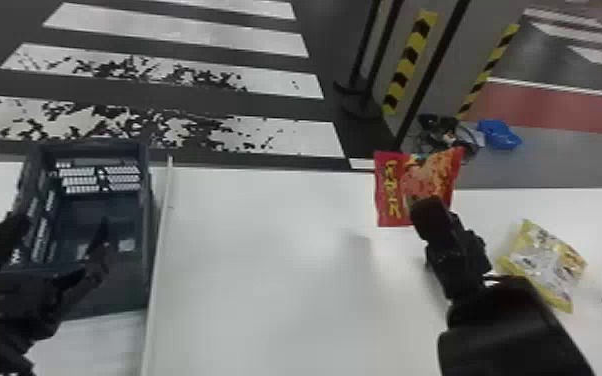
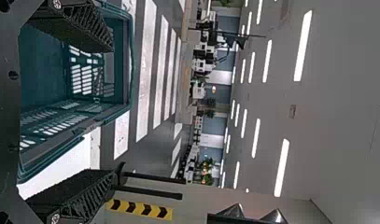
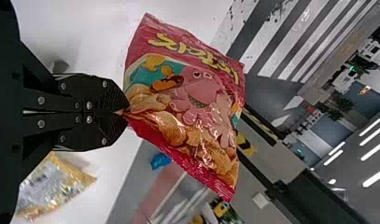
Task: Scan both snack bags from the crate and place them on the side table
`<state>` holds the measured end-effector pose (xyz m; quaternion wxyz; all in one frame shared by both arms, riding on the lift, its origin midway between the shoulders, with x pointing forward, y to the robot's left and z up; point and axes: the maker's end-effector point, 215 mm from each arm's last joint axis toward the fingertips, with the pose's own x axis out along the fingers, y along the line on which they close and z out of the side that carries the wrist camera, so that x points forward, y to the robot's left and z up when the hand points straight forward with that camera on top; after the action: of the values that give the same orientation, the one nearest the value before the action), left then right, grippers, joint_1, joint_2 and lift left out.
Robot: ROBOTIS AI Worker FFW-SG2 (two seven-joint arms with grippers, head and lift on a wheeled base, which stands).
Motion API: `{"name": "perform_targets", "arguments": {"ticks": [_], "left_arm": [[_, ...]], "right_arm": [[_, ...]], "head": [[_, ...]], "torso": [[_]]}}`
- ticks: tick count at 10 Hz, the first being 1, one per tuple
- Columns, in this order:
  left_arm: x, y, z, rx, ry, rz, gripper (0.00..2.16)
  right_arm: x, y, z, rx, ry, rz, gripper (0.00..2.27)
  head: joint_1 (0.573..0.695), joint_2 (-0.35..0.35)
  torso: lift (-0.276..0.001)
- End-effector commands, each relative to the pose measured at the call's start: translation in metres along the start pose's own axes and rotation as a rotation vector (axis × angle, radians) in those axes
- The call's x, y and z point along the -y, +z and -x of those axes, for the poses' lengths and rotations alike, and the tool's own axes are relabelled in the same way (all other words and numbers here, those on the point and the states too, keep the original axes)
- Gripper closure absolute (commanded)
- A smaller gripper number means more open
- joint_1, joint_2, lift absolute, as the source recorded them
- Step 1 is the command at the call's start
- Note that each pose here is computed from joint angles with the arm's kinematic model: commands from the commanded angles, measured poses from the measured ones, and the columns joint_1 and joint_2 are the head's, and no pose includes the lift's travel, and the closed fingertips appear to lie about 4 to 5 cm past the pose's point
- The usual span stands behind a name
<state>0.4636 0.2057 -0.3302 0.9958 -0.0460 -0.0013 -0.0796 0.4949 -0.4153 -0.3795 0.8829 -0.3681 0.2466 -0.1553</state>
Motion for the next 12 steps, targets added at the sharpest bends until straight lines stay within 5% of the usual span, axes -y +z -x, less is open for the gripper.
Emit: {"name": "perform_targets", "arguments": {"ticks": [1, 5, 7, 8, 9, 10, 12], "left_arm": [[0.000, 0.000, 0.000, 0.000, 0.000, 0.003, 0.07], [-0.003, -0.003, -0.001, -0.005, 0.004, 0.008, 0.07], [-0.004, -0.005, -0.001, -0.007, 0.006, 0.010, 0.07], [-0.004, -0.004, -0.002, -0.006, 0.006, 0.011, 0.07], [-0.004, -0.004, -0.002, -0.006, 0.006, 0.011, 0.07], [-0.003, -0.004, -0.002, -0.006, 0.004, 0.012, 0.07], [-0.003, -0.005, -0.001, -0.009, 0.005, 0.013, 0.07]], "right_arm": [[-0.010, 0.019, 0.014, 0.066, -0.083, 0.225, 2.26], [-0.076, 0.004, 0.053, 0.136, -0.156, 0.757, 2.26], [-0.106, -0.016, 0.065, 0.148, -0.081, 0.823, 2.13], [-0.123, -0.031, 0.074, 0.131, -0.018, 0.839, 1.58], [-0.137, -0.041, 0.083, 0.122, 0.037, 0.832, 0.49], [-0.142, -0.051, 0.091, 0.075, 0.110, 0.790, 0.00], [-0.152, -0.060, 0.110, -0.079, 0.397, 0.499, 0.04]], "head": [[0.695, -0.241], [0.695, -0.177], [0.695, -0.155], [0.695, -0.145], [0.695, -0.141], [0.695, -0.133], [0.695, -0.126]], "torso": [[-0.095], [-0.095], [-0.095], [-0.095], [-0.095], [-0.095], [-0.095]]}}
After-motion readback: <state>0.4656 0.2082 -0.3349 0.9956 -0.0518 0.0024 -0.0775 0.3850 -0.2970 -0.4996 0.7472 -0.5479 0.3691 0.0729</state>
